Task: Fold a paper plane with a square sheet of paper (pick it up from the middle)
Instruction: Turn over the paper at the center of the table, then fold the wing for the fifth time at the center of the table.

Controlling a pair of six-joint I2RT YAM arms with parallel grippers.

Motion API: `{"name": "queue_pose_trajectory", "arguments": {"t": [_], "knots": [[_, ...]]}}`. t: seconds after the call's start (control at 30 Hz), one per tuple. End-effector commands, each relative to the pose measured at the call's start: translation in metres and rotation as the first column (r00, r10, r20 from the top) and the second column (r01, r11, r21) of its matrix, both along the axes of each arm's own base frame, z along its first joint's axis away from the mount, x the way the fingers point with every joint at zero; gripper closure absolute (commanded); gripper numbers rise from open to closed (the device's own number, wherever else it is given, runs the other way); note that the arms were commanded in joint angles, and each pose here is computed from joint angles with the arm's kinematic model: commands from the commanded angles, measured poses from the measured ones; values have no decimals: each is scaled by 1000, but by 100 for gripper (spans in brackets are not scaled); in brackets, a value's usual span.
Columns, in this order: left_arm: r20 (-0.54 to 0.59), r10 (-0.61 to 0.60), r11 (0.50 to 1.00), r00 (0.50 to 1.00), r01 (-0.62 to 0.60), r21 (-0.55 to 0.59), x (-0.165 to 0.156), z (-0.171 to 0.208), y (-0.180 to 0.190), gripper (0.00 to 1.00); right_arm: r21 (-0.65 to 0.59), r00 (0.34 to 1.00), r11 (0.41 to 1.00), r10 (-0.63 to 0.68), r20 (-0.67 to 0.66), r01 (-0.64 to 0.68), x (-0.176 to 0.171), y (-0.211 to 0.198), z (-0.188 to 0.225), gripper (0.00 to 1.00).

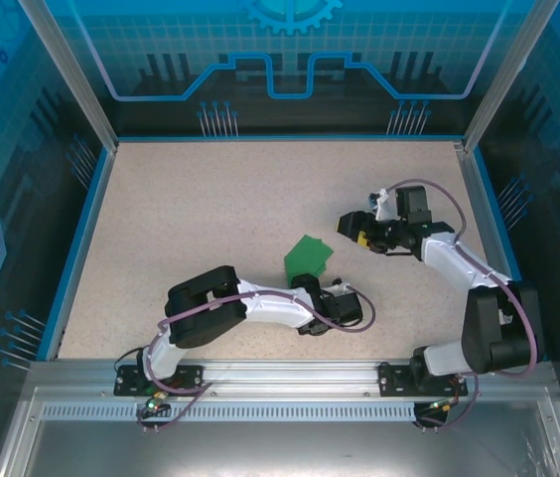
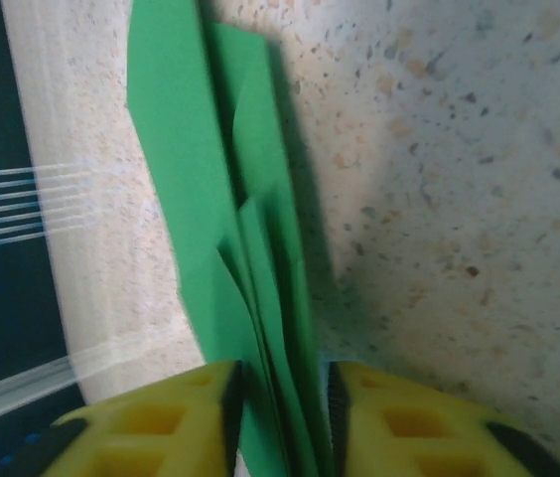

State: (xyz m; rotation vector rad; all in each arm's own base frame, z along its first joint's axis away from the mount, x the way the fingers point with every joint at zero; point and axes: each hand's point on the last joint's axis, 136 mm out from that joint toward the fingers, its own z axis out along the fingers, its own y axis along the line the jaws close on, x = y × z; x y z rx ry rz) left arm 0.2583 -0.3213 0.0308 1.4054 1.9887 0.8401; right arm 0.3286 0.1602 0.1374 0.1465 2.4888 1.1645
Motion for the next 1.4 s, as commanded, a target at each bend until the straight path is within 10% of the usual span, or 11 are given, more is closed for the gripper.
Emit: {"name": "queue_pose_trajectory", "arguments": {"t": [0.0,0.23,0.4,0.67,0.97,1.37], "knots": [[-89,2,991,996,-14,-133,-15,7,-9,50,18,999,998,52,-14,-52,-4,15,-3,21],[-262,24,921,965,-123,-369,-38,53,-11,22,33,990,993,117,-77,-114,-14,35,-21,28],[-429,60,829,901,-285,-482,-59,86,10,19,8,983,988,151,-102,-151,-25,50,-28,36],[-644,108,420,757,-622,-661,-35,117,65,23,-101,985,984,138,-103,-149,-50,85,-44,57],[-764,203,78,612,-788,-611,10,82,114,25,-278,982,944,154,-112,-180,-71,117,-75,70],[-810,203,-7,550,-827,-563,26,58,103,24,-449,978,871,150,-144,-200,-65,105,-112,76]]}}
